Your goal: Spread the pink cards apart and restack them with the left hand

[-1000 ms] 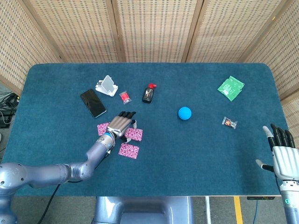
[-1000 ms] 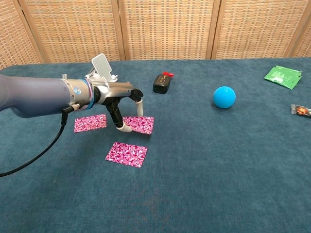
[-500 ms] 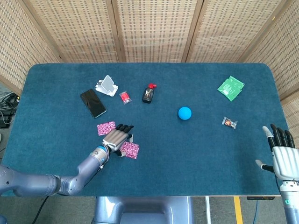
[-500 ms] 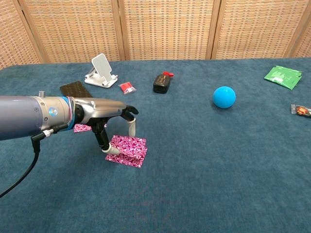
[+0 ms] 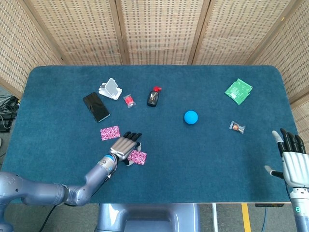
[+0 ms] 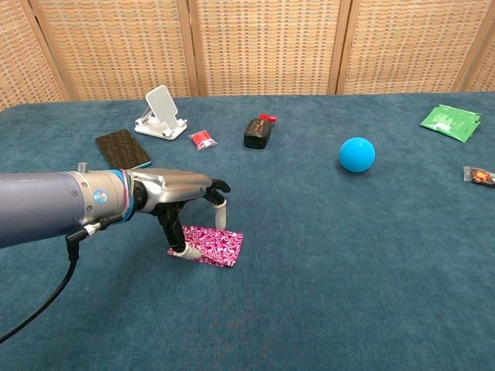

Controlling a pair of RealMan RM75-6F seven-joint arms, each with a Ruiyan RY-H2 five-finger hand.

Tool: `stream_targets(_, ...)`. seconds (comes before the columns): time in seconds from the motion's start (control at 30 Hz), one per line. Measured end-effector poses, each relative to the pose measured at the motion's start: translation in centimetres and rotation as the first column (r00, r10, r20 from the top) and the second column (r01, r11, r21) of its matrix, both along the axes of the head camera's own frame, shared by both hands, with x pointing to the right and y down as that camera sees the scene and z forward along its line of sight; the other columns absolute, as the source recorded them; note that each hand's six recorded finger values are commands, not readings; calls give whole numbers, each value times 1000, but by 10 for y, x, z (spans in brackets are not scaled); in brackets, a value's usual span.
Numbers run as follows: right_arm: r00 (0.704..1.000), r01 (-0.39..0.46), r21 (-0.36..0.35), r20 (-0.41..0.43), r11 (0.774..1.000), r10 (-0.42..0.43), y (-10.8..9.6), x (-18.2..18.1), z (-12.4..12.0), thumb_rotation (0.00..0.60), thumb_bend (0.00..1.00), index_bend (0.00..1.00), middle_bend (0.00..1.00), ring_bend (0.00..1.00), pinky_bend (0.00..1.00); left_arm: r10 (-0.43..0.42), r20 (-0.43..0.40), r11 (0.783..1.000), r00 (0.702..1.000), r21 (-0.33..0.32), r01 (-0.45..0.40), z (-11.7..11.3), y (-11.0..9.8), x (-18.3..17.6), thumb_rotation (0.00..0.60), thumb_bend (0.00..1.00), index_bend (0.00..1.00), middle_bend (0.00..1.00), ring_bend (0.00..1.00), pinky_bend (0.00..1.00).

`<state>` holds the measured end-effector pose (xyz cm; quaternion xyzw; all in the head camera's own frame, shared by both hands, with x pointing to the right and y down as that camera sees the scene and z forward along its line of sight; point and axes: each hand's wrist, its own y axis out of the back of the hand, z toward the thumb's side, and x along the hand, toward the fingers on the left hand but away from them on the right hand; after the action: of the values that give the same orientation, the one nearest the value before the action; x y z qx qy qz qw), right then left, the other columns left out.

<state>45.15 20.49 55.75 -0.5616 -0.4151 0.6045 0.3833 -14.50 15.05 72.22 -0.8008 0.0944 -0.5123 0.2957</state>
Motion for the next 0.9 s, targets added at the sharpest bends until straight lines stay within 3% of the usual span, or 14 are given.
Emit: stream_targets(0.9,1000,5,3,5,1000,-5,1,-1,-2,600,0,0,0,0,0,-2,9,1000,1000,8,2,-2,1,-9,600,261,410,0,0,0)
